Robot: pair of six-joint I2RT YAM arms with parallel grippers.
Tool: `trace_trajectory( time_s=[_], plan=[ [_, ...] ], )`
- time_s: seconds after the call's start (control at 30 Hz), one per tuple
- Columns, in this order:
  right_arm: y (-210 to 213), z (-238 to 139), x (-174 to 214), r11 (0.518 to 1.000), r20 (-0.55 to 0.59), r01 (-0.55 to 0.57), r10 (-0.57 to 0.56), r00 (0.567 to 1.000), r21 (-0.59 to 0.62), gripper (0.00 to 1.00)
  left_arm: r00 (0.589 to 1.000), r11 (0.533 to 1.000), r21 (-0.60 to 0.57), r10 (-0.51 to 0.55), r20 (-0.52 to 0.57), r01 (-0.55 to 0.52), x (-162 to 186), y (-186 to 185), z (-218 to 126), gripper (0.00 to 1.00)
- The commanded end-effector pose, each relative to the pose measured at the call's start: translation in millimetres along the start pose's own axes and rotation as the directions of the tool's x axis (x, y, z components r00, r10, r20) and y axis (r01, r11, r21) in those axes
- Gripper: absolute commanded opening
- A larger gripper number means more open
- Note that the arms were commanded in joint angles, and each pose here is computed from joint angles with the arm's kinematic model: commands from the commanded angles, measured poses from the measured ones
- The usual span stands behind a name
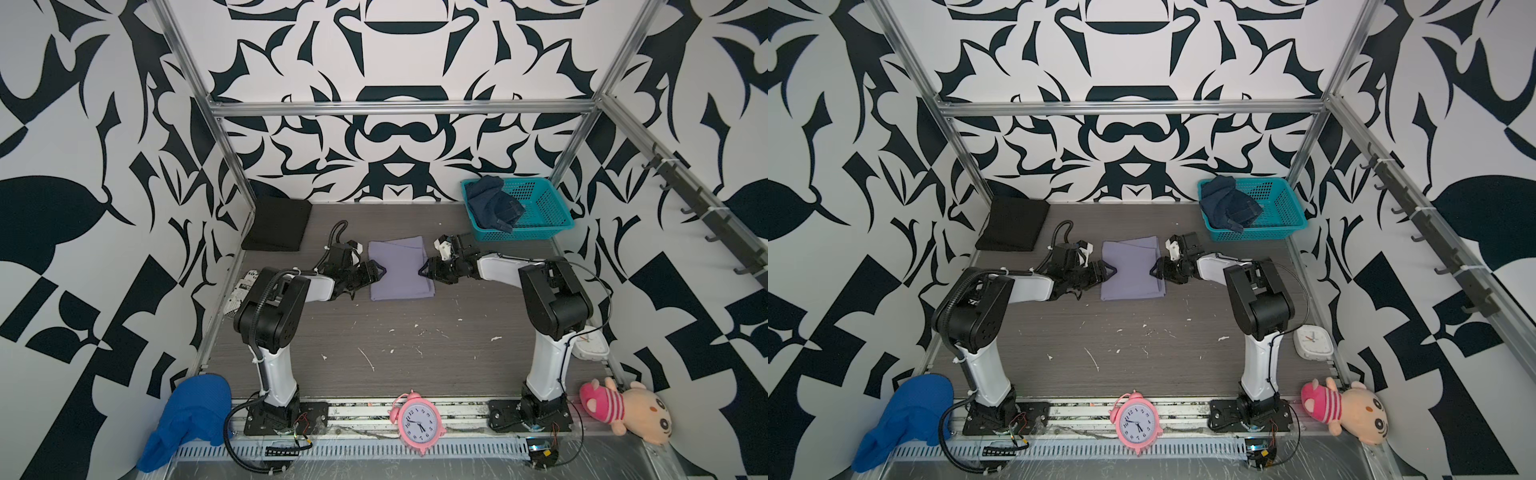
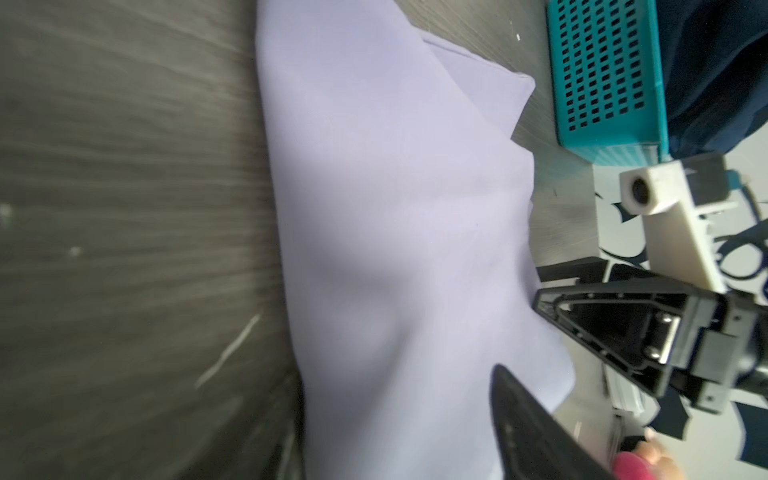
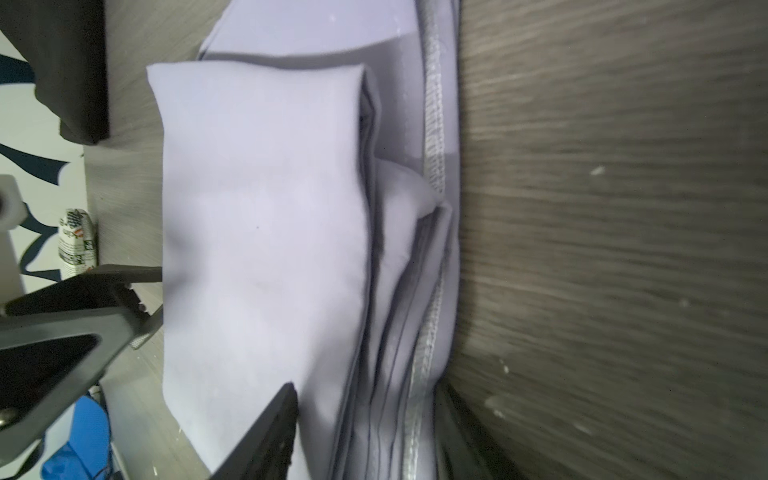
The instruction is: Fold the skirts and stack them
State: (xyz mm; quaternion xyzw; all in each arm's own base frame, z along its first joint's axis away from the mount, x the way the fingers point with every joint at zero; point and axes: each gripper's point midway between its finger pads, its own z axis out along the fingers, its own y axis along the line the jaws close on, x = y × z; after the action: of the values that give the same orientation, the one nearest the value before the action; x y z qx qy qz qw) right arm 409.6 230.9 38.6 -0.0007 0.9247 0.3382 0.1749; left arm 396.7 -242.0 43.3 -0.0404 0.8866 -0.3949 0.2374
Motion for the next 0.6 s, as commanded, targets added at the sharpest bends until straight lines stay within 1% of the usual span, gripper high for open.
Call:
trace_trajectory(
  time_s=[0.0,0.03,0.17,0.23,0.33,0.4,0.43,0.57],
  plan=[
    [1.9,7.8,6.7,0.999,-0.013,-0.013,0.012,1.0,-0.029,0.53,0.993,0.992,-0.087,-0.096,-0.072,0.09,27.6,32.3,13.3,0.58],
    [3.0,8.9,6.4,0.999,-0.011,-0.013,0.013,1.0,-0.034,0.53,0.992,0.992,-0.085,-0.102,-0.068,0.096,26.9,33.2,14.7,0.56],
    [8.7,15.0,6.6,0.999,-0.013,-0.003,0.002,1.0,-0.044,0.51,0.994,0.991,-0.093,-0.096,-0.048,0.091,20.4,33.4,16.3,0.39],
    [13.6,17.7,7.9,0.999,-0.018,0.008,-0.009,1.0,-0.05,0.51,0.996,0.993,-0.096,-0.079,-0.044,0.074,15.5,32.3,17.2,0.3],
    [21.4,17.0,6.5,0.997,-0.005,0.027,-0.028,1.0,-0.065,0.51,0.998,0.994,-0.102,-0.042,-0.044,0.037,6.9,28.2,19.2,0.22],
    [25.2,14.5,4.7,0.997,0.006,0.035,-0.034,0.999,-0.074,0.51,0.999,0.993,-0.113,-0.023,-0.038,0.019,-0.6,27.2,19.5,0.1],
    [27.3,12.9,3.0,0.996,0.012,0.039,-0.038,0.999,-0.078,0.51,0.999,0.994,-0.106,-0.016,-0.036,0.012,-3.9,24.8,19.8,0.06],
    [32.1,9.2,-0.7,0.995,0.025,0.052,-0.05,0.998,-0.087,0.51,1.0,0.997,-0.078,-0.002,-0.016,0.001,-18.5,16.2,17.8,0.02]
  ],
)
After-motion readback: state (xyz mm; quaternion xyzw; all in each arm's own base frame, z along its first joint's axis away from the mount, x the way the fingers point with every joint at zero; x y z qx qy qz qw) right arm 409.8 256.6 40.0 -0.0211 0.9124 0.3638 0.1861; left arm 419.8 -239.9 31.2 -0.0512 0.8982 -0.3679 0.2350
